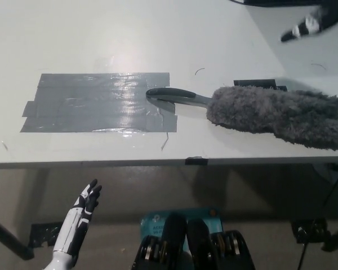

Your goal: A person hands a grey duster to the robot and the robot grabs it with its right hand and places it on the black marked spot infron tof it on the desk

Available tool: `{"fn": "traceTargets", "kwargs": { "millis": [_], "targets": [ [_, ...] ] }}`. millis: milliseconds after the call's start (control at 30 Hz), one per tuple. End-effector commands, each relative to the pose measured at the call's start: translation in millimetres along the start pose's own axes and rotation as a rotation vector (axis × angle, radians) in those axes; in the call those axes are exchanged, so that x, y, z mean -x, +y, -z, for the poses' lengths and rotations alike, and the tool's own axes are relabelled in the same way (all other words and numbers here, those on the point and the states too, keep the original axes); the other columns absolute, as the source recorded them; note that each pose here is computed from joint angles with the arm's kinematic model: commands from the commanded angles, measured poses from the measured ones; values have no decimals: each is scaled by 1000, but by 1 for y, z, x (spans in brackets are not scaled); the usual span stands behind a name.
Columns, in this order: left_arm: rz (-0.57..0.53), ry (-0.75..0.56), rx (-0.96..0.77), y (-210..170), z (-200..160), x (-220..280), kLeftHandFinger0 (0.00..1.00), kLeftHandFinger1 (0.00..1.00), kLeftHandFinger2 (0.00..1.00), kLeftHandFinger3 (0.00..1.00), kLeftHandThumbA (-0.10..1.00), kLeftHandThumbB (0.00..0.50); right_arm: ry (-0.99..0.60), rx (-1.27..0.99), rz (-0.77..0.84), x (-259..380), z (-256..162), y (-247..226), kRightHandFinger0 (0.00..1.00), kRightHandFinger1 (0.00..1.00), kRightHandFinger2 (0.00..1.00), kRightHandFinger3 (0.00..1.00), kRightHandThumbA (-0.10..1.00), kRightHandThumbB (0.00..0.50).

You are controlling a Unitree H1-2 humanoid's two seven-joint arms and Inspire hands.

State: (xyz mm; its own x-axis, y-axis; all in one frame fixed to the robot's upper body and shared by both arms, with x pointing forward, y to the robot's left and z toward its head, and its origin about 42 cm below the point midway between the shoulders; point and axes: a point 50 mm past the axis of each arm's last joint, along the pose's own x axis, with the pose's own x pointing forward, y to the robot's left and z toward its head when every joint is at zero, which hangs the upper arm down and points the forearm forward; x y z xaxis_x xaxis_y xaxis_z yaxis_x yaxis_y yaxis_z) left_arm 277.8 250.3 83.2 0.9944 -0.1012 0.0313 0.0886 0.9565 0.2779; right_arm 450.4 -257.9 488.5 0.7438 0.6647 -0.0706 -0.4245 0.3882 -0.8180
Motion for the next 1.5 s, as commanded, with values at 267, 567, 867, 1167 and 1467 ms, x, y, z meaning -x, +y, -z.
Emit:
{"fn": "traceTargets", "kwargs": {
  "millis": [267,567,867,1167,1467],
  "targets": [
    [17,-82,-14,2,-12,4,1000,1000,1000,1000,1000,241,-381,-267,525,164,-51,220,1000,1000,1000,1000,953,316],
    [21,-37,-3,-1,-4,21,1000,1000,1000,1000,1000,265,-158,-614,617,124,13,315,1000,1000,1000,1000,941,275],
    [25,-38,-6,-3,-6,24,1000,1000,1000,1000,1000,247,93,-695,555,89,81,398,1000,1000,1000,1000,928,202],
    [21,-19,11,-7,1,35,1000,1000,1000,1000,1000,234,121,-712,566,98,93,407,1000,1000,1000,1000,913,195],
    [15,-22,19,-8,1,31,1000,1000,1000,1000,1000,240,106,-690,571,97,96,401,1000,1000,1000,1000,892,181]
  ]
}}
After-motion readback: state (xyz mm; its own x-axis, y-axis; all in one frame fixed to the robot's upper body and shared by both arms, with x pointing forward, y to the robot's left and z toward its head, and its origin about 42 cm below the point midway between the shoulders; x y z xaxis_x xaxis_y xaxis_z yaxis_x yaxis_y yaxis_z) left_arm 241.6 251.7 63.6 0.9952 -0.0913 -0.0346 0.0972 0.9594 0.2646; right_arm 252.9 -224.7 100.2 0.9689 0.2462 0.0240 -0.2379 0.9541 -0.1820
